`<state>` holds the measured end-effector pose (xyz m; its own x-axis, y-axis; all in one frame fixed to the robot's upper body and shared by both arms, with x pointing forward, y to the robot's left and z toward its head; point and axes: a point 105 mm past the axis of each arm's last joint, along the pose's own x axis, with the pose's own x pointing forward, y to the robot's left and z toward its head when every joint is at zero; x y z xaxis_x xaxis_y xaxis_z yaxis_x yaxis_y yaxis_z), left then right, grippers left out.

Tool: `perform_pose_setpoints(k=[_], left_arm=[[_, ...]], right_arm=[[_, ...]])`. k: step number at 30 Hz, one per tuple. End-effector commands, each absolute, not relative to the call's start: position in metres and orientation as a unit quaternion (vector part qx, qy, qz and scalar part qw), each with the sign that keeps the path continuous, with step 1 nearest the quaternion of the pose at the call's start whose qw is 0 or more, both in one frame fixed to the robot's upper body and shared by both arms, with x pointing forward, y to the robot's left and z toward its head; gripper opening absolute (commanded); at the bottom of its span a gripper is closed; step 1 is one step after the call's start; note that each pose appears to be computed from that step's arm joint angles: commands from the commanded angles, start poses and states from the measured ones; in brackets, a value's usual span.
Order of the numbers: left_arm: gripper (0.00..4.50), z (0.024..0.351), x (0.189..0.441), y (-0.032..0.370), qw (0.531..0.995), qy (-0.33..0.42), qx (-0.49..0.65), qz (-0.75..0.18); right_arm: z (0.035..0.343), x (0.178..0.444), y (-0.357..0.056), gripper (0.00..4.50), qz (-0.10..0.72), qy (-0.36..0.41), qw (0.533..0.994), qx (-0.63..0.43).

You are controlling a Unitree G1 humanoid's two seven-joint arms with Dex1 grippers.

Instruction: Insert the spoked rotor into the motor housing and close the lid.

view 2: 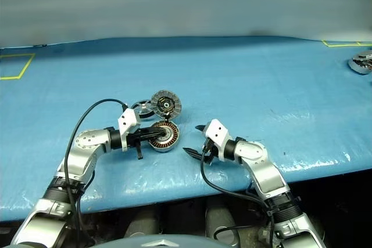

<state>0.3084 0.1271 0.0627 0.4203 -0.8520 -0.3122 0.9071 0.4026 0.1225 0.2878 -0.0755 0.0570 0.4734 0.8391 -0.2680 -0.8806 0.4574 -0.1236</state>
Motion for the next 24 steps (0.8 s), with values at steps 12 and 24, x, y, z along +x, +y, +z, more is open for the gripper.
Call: perform_pose_setpoints(k=[12,24], left_arm=[[0.06,0.05,0.303,0.13,0.811,0.14,0.18,-0.539],[0.06,0.087,0.319,0.138,0.84,0.082,0.174,-0.507]], right_arm=[[0.064,0.289,-0.074,4.5,0.5,0.063,0.854,-0.131],[0.062,0.29,-0.072,4.5,0.5,0.069,0.853,-0.135]])
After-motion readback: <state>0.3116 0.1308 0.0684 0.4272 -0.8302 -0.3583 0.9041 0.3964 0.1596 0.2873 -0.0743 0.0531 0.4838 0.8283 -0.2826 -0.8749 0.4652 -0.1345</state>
